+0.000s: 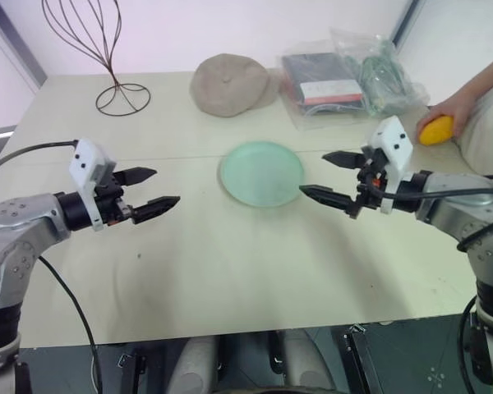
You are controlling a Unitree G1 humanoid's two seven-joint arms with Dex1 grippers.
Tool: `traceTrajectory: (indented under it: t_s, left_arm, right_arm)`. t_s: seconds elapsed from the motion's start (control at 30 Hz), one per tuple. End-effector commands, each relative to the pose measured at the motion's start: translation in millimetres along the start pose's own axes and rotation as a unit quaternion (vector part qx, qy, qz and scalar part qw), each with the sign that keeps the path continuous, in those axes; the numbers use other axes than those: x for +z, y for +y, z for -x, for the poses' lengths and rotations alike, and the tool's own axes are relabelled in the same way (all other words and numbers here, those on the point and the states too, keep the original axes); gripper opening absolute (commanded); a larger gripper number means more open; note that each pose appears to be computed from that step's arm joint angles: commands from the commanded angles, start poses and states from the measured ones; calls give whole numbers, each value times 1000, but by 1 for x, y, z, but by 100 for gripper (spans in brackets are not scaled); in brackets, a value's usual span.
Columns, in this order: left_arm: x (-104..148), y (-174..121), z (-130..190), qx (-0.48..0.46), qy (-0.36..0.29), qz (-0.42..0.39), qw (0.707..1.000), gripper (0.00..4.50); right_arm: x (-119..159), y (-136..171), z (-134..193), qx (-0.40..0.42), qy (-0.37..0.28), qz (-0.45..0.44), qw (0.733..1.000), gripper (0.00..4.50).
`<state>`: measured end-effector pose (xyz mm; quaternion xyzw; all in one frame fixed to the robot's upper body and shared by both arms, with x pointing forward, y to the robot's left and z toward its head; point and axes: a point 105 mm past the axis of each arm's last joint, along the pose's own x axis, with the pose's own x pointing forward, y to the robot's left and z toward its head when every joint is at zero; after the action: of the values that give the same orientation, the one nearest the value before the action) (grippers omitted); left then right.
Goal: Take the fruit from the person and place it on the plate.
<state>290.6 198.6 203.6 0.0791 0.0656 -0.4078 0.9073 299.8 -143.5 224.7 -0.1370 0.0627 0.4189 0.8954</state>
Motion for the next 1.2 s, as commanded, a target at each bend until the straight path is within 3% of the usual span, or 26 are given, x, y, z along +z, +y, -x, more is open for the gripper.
traceTrajectory:
  t_s: [0.03, 1.2]
  left_arm:
    - [12, 1, 3, 6, -18, -26, 999, 450]
    - [14, 2, -2, 4, -22, -20, 1000, 450]
  right_arm:
    - [12, 2, 5, -1, -16, 29, 999, 444]
    - [11, 2, 6, -8, -16, 29, 999, 444]
